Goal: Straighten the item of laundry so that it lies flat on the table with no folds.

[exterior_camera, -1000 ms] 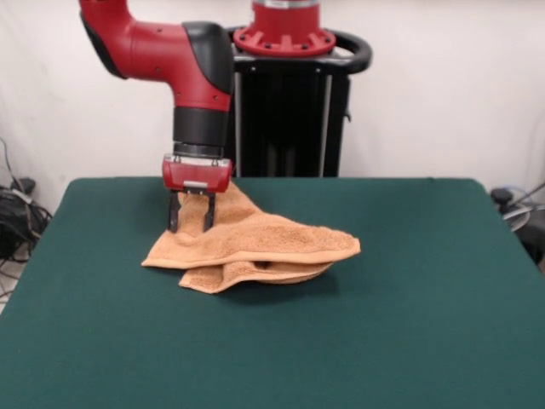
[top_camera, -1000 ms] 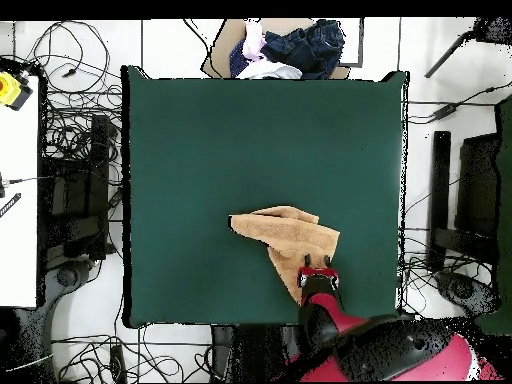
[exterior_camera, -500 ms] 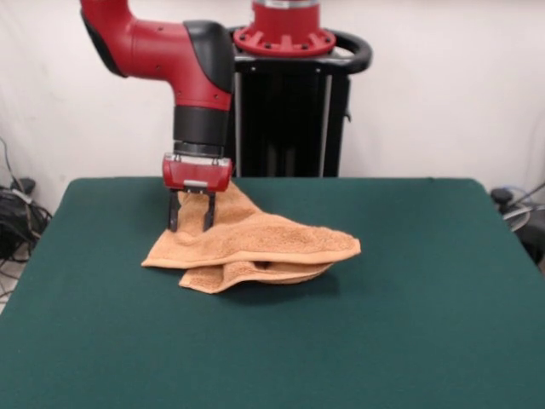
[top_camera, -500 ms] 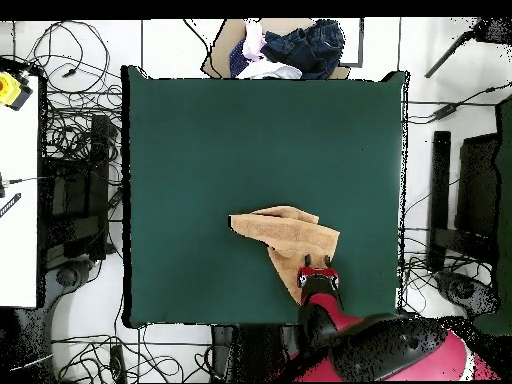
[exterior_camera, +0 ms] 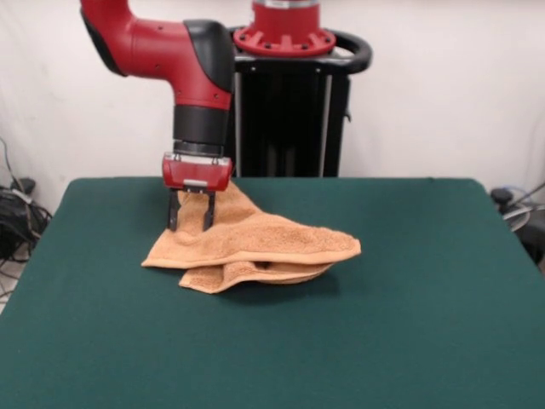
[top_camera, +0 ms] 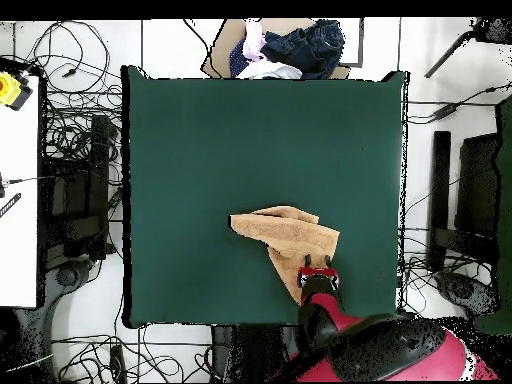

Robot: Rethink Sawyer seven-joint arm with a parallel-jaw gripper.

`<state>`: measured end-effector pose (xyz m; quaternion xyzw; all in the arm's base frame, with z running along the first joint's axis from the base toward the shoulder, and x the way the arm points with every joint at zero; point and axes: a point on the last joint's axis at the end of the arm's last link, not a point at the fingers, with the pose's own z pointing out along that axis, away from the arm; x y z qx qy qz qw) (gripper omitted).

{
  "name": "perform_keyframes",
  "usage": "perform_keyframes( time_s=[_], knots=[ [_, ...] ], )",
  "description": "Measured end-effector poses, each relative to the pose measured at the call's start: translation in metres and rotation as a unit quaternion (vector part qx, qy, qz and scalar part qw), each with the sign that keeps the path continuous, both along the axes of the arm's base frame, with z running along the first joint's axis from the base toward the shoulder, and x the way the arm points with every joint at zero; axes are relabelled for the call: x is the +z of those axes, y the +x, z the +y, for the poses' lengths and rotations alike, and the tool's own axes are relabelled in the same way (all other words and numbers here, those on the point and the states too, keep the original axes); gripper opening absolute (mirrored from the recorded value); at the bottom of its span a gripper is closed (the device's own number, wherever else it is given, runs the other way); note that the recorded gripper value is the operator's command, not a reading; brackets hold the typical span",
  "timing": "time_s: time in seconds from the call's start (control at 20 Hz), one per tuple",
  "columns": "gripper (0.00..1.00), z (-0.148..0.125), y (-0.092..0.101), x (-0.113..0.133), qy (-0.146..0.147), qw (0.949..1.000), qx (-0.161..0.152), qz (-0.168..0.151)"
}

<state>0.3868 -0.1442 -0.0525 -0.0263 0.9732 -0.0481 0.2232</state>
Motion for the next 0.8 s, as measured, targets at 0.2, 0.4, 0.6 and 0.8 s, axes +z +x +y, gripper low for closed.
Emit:
perform_keyframes(
  time_s=[0.2, 0.4, 0.6, 0.8],
  knots=[
    [1.00, -0.0003, -0.0001, 0.0001, 0.000, 1.0000, 0.000, 0.003],
    [1.00, -0.0003, 0.0000, 0.0002, 0.000, 1.0000, 0.000, 0.003],
    [1.00, -0.0005, 0.0002, 0.0030, -0.001, 1.0000, 0.000, 0.003],
    [1.00, -0.0025, 0.0006, 0.0085, -0.005, 1.0000, 0.000, 0.008]
  ],
)
